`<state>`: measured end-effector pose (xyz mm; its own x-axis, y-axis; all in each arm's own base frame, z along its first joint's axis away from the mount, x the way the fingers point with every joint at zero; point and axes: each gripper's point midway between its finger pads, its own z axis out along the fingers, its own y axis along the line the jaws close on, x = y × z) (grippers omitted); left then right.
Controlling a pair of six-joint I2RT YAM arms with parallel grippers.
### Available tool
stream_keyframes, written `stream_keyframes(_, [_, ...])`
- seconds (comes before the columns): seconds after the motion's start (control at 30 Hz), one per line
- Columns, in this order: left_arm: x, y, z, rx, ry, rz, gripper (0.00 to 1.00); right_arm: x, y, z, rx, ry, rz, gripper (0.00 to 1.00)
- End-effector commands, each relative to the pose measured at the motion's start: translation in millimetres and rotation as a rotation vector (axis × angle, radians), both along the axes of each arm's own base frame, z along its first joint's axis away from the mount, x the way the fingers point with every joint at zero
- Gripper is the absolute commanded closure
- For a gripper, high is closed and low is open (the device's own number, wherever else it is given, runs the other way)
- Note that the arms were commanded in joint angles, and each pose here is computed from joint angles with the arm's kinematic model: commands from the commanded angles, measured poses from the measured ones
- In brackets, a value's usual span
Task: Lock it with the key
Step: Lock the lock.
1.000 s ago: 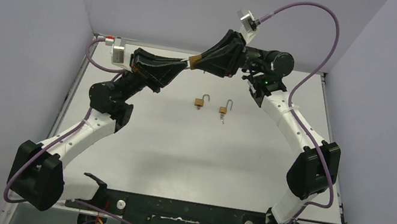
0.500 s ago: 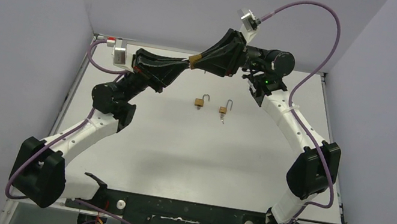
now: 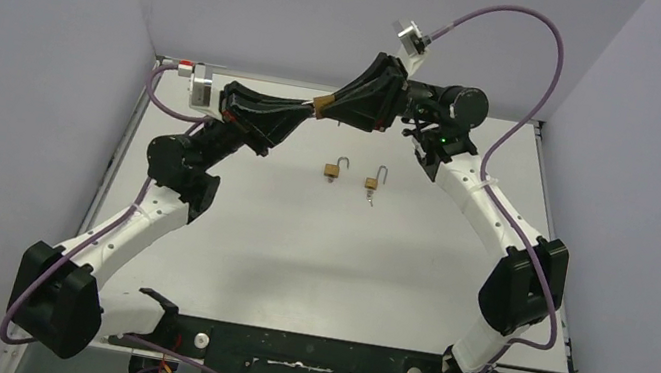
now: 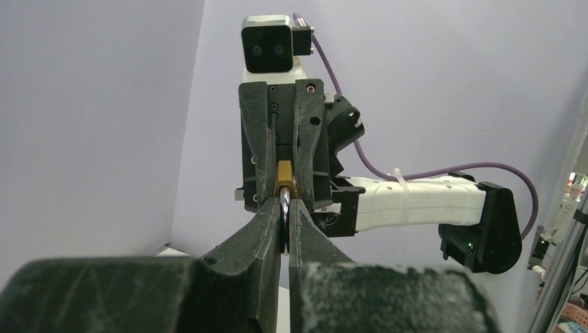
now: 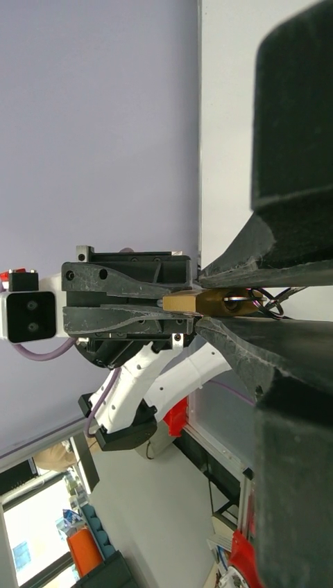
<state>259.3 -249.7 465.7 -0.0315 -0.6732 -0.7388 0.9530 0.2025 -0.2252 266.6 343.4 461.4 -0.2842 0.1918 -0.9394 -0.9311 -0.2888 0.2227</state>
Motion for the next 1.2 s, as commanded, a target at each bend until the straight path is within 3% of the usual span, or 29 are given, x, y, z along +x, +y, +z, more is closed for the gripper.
stream_keyframes(0.0, [-11.2,-16.3,-20.3,0.126,0.029,-0.098,1.00,-14.5,6.8,1.0,0.002,-0.009,-0.008,1.00])
stream_keyframes(0.6, [-7.7,1.8,-14.3,0.117,0.019,-0.058,1.00,-6.8,-33.3,-2.1,0.046,0.012,-0.093,1.00])
stream_keyframes(1.17, [-10.5,-8.2,-9.1,0.120,0.011,-0.082,1.00,-15.0,-21.7,-12.3,0.072,0.047,-0.038,1.00])
